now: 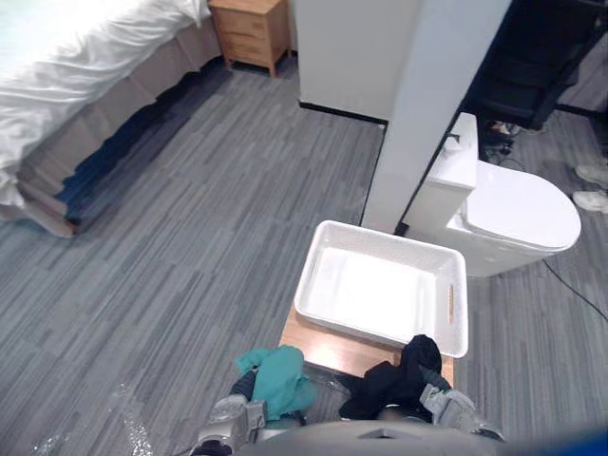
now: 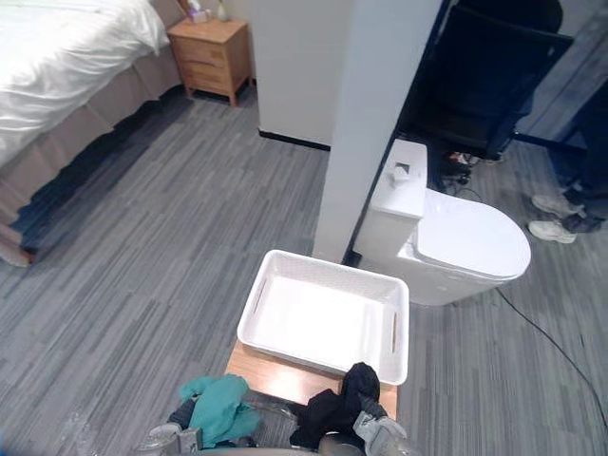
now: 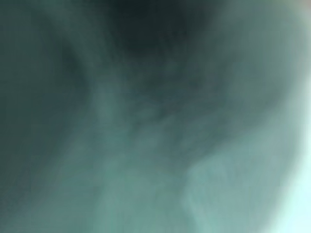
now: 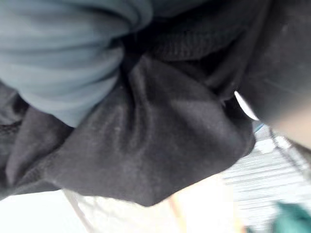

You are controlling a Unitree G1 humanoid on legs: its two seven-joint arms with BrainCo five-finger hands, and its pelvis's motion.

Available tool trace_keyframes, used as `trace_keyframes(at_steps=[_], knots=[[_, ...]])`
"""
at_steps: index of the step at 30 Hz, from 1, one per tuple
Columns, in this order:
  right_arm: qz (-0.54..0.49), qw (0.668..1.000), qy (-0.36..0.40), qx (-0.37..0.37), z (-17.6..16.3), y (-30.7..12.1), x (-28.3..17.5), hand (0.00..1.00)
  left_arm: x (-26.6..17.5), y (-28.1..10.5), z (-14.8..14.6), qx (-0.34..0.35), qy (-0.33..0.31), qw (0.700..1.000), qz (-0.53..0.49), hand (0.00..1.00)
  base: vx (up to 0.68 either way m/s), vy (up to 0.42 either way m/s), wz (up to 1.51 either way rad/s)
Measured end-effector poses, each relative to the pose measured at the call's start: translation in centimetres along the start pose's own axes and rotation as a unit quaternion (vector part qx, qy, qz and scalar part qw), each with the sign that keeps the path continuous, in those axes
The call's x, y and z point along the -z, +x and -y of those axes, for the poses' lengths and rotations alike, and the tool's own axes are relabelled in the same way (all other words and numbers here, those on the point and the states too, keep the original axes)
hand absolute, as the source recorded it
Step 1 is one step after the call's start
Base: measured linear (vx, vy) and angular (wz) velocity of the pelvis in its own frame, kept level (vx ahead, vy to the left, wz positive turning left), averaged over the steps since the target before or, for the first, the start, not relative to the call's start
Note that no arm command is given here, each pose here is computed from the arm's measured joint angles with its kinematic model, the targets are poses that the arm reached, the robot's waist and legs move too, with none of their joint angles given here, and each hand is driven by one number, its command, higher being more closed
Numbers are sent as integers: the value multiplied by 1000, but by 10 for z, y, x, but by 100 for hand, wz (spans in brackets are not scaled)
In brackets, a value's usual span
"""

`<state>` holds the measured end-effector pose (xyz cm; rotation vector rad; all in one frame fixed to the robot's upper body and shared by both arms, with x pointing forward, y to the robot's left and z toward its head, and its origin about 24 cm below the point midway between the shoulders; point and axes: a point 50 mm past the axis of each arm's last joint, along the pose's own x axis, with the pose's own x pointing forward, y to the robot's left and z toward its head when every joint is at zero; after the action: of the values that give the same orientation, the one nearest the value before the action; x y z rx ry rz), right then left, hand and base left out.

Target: Tidy the bed and pick cloth on bed and put in laundry

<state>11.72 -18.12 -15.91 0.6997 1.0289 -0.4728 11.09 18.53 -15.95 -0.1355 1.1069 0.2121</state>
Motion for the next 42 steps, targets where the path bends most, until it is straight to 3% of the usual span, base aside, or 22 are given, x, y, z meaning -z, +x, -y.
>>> trace_keyframes(at_steps=[5, 9, 12, 15, 17, 20, 23, 28, 33, 38, 42], knots=[[29, 989, 115, 90, 24, -7, 1, 100, 5, -1, 0, -5, -24, 1000, -5, 100, 17, -16, -20], [24, 965, 197, 173, 51, -16, 15, 100, 9, -2, -5, -13, -56, 998, -9, 100, 28, -36, -3], [64, 941, 250, 220, 76, -25, 2, 100, 13, -4, -11, -22, -70, 997, -9, 100, 33, -17, -9], [137, 924, 257, 248, 106, -40, -37, 100, 21, -7, -19, -32, -83, 996, -16, 100, 16, 6, -6], [226, 910, 227, 264, 132, -62, -89, 100, 26, -9, -26, -35, -77, 996, -20, 100, 7, 14, -3], [313, 894, 184, 263, 146, -87, -140, 100, 31, -11, -34, -41, -61, 997, -27, 100, 22, 0, -7], [412, 871, 125, 237, 134, -113, -203, 100, 40, -15, -43, -51, -53, 996, -42, 100, 31, -1, -5], [513, 840, 1, 179, 83, -144, -284, 100, 42, -16, -43, -49, -54, 996, -44, 100, 2, 4, -2], [552, 815, -124, 126, 29, -160, -321, 100, 46, -17, -42, -44, -42, 997, -51, 100, 2, 0, 2], [612, 761, -211, 43, -44, -189, -344, 100, 51, -21, -44, -48, -44, 997, -50, 100, -1, -12, 6], [639, 719, -274, 4, -80, -214, -349, 100, 55, -22, -44, -48, -45, 996, -55, 100, 0, 0, 0]])
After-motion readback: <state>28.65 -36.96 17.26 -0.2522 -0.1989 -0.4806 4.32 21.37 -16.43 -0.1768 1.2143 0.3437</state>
